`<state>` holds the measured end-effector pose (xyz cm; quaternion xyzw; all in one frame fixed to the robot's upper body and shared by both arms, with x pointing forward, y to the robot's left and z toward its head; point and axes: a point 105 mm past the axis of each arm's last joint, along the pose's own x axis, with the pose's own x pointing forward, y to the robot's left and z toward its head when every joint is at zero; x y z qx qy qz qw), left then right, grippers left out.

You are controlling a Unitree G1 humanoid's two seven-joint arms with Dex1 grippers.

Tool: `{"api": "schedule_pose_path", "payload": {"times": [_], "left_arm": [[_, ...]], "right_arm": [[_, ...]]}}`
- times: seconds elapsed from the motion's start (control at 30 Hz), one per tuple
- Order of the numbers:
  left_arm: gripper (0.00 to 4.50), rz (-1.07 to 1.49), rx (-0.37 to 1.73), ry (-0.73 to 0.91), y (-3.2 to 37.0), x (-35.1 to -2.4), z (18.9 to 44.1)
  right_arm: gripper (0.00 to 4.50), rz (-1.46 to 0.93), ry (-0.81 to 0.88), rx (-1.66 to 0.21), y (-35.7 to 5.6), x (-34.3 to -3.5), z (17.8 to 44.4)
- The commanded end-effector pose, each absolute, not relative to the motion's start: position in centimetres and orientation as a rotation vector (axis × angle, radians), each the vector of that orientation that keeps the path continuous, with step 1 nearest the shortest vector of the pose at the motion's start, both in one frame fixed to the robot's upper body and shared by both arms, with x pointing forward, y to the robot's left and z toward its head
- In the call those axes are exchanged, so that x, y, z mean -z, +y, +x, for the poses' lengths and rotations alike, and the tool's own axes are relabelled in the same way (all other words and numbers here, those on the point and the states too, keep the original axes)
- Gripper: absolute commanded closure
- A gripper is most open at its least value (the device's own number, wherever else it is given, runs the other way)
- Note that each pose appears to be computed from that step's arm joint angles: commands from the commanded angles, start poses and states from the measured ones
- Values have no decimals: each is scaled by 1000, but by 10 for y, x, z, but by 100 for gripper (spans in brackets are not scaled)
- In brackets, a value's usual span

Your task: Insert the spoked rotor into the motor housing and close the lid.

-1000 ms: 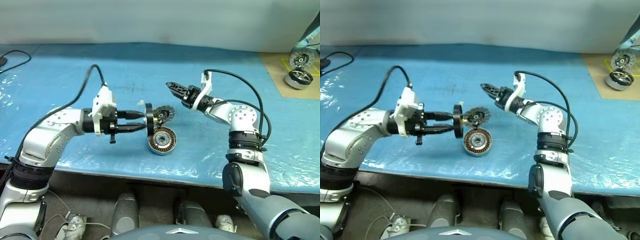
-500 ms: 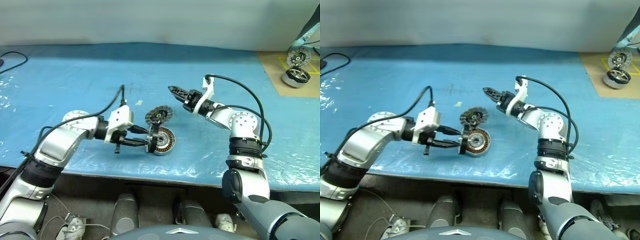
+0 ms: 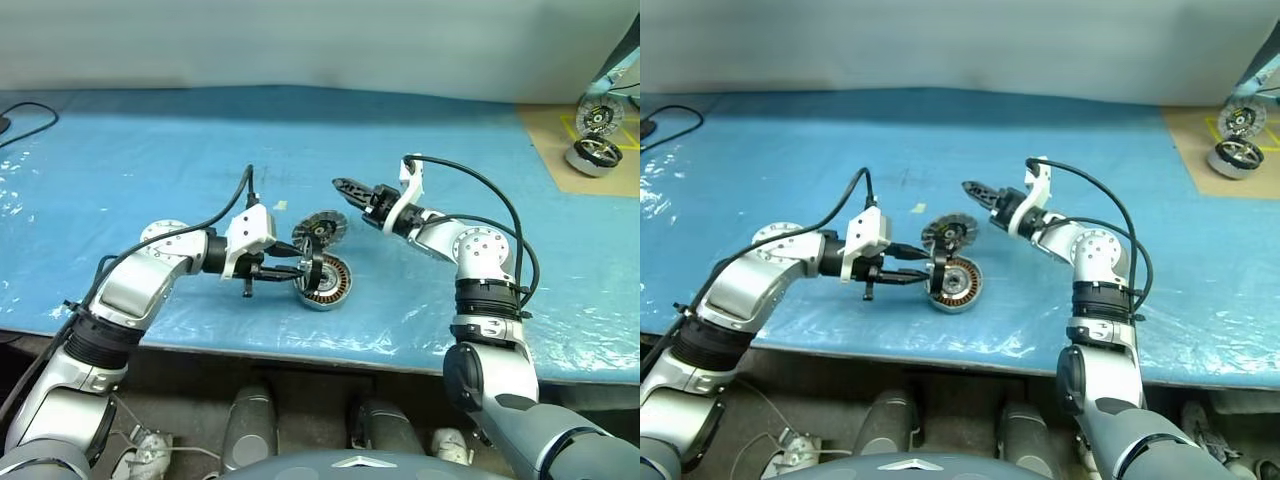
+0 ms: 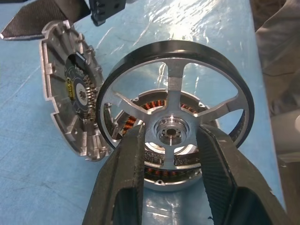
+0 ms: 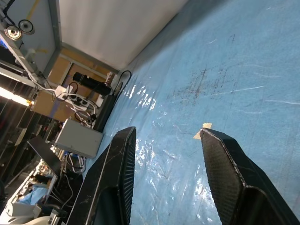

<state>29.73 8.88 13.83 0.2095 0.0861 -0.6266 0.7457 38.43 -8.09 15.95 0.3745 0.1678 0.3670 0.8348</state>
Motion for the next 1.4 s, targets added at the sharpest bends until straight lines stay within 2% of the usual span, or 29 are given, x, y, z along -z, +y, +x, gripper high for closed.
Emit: {"api": "schedule_pose_path", "payload": {"times": [0.03,0.53,0.57,0.63,0.7,1.0,1.23,1.3,1.4], "left_arm": [[321,528,1386,171,88,-143,299],[321,597,1416,209,85,-134,302],[265,602,1416,203,85,-135,303],[224,609,1392,190,85,-136,306],[159,589,1315,184,84,-140,317],[159,507,1356,143,86,-153,301],[159,446,1316,99,88,-162,303],[159,420,1318,80,90,-165,300],[159,368,1323,47,89,-169,297]], "right_arm": [[226,768,312,-812,-78,-171,381],[226,763,315,-766,-82,-161,380],[222,762,318,-765,-82,-160,380],[222,762,320,-765,-81,-159,380],[222,764,321,-767,-80,-159,379],[222,762,328,-783,-78,-159,379],[222,750,325,-801,-77,-161,378],[222,695,293,-860,-79,-170,369],[222,482,249,-926,-84,-179,352]]}}
